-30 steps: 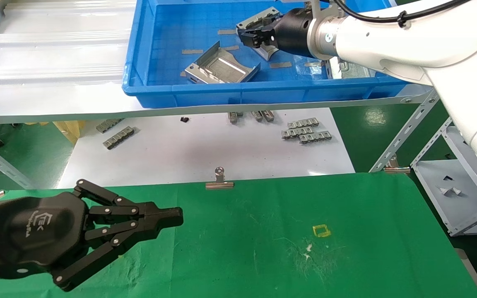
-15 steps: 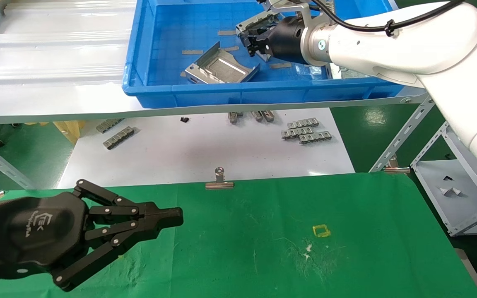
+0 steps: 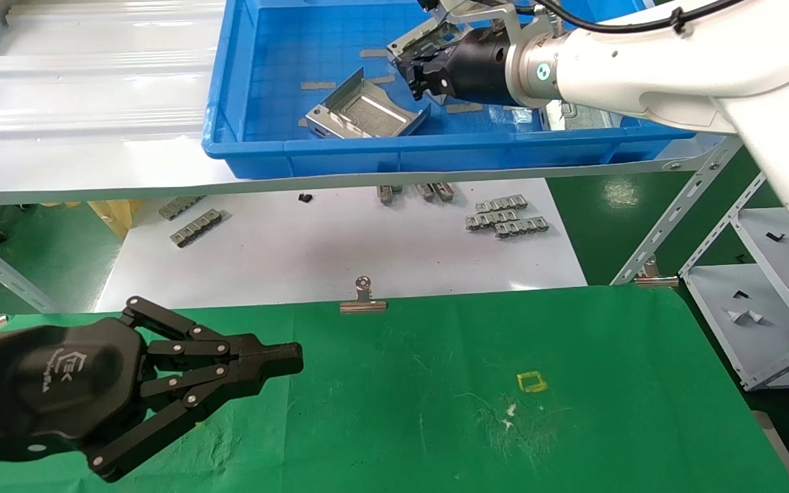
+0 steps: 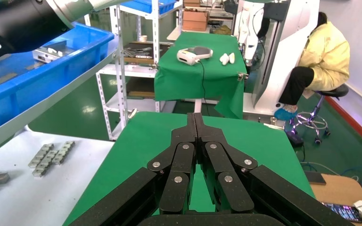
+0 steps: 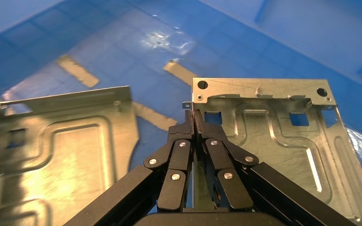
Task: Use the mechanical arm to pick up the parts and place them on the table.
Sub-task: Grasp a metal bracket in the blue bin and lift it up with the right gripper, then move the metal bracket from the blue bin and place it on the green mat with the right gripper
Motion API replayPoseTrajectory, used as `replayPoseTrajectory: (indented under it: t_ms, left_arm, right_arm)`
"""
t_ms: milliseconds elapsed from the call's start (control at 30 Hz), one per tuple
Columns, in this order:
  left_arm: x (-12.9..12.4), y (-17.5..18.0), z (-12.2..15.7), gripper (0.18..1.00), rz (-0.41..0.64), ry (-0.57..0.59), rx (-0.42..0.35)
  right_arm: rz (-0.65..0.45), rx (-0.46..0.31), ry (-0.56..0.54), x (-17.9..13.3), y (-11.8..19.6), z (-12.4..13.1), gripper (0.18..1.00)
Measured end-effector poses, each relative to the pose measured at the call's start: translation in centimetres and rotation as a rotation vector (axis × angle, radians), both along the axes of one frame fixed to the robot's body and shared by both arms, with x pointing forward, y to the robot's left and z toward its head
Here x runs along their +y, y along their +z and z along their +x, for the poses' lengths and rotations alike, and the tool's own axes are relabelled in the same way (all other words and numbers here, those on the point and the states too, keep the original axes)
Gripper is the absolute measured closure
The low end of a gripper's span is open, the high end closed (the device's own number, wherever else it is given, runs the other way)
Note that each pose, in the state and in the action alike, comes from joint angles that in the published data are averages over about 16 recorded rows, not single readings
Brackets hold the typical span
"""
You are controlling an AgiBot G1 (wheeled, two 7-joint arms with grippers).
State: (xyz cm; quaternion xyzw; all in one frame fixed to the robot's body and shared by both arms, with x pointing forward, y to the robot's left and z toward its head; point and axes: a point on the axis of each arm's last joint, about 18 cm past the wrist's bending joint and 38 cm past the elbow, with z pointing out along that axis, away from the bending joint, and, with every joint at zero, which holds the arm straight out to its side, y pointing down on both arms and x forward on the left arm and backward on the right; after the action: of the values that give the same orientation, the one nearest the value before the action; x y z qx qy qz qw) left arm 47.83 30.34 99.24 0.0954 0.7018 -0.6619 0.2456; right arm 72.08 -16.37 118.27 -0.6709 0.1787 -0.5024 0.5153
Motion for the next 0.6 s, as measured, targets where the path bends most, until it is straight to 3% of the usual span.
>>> replayPoseTrajectory:
  t_ms: [267,600]
  left_arm:
    - [0.0,0.0,0.0,0.993,0.0,0.0,0.0]
    - [0.0,0.0,0.0,0.955,0.0,0.0,0.0]
  right_arm:
    - [-0.099,-0.035,0.172,-2.1,1.6,-4.0,0.986]
    - [-0.327,-0.093,0.475,-7.9,-0.1,-12.3,0.987]
